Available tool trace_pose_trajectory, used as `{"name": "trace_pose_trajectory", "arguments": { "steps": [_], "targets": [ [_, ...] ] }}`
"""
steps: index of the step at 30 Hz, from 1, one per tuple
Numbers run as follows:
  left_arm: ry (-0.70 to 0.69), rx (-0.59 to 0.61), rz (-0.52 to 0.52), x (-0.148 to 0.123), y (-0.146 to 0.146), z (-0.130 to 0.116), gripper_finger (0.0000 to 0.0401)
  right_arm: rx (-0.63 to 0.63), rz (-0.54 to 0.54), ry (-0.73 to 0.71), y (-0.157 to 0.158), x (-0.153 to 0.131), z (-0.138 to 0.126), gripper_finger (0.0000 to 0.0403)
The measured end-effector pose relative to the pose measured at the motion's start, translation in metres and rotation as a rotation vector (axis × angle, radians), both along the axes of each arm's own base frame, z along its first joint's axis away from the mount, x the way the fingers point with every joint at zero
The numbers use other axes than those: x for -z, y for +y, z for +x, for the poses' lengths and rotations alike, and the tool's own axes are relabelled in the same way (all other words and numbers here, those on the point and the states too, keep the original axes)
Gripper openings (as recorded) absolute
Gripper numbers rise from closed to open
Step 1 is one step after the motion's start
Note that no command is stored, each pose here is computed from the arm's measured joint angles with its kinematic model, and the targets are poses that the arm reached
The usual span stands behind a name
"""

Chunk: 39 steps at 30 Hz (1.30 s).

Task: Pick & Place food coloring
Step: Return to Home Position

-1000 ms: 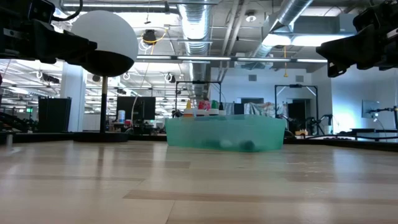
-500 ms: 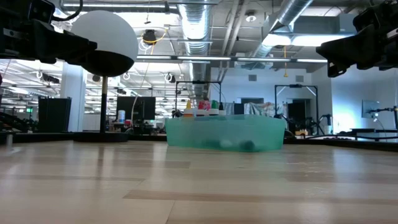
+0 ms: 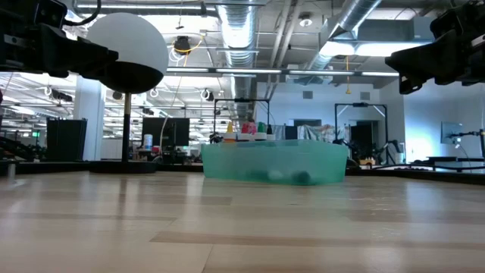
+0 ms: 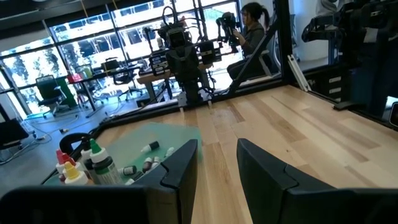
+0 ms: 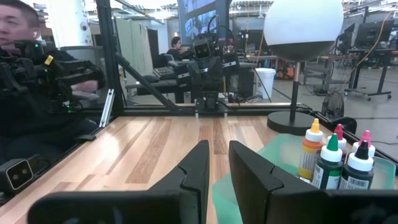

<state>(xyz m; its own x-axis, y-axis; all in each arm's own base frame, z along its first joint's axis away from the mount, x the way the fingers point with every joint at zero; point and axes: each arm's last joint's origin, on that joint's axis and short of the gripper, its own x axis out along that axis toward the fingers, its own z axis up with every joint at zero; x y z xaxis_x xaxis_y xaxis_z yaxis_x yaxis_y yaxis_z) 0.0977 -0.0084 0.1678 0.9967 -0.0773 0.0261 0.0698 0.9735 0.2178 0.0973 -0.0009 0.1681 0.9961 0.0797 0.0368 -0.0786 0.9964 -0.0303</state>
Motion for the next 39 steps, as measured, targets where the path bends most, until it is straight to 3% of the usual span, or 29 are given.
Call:
{"name": "trace_pose_trajectory", "arguments": {
  "steps": [39],
  "targets": [
    [-0.001,0.0,0.003,0.0,0.0,0.0,0.0107,0.0,0.0,0.0,0.0,0.0001,0.0,0.0054]
  ]
}}
